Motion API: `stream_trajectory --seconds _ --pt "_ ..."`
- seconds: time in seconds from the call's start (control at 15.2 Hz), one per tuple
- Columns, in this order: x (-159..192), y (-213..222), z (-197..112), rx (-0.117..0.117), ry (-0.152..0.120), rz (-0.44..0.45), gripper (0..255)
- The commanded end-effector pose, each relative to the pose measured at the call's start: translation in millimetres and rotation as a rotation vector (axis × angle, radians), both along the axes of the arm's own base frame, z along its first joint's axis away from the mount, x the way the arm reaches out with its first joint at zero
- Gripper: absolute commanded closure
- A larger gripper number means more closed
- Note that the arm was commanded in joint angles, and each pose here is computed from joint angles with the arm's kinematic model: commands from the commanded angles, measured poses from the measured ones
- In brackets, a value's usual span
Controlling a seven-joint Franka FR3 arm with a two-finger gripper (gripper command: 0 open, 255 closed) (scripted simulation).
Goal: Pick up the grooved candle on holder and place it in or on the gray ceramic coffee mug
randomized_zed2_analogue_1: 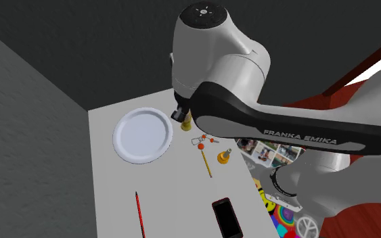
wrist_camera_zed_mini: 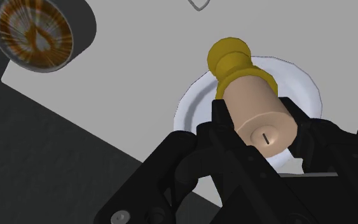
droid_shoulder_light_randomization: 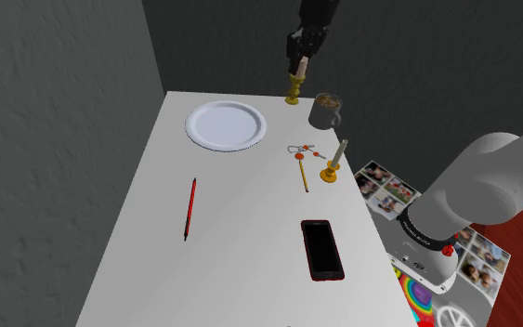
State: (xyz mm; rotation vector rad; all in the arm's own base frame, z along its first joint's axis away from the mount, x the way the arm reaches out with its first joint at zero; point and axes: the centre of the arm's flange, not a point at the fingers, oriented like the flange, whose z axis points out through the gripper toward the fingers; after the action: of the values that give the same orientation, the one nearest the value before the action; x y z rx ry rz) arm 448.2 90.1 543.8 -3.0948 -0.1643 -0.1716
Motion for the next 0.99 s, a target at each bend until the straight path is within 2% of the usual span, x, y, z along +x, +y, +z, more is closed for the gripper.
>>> stream_trajectory --seconds 0.0,0.92 --pt "-1.2 -24.8 3.2 0.0 0.0 0.001 255" --pt "-5.2 -207.4 31.6 0.0 0.0 0.001 255"
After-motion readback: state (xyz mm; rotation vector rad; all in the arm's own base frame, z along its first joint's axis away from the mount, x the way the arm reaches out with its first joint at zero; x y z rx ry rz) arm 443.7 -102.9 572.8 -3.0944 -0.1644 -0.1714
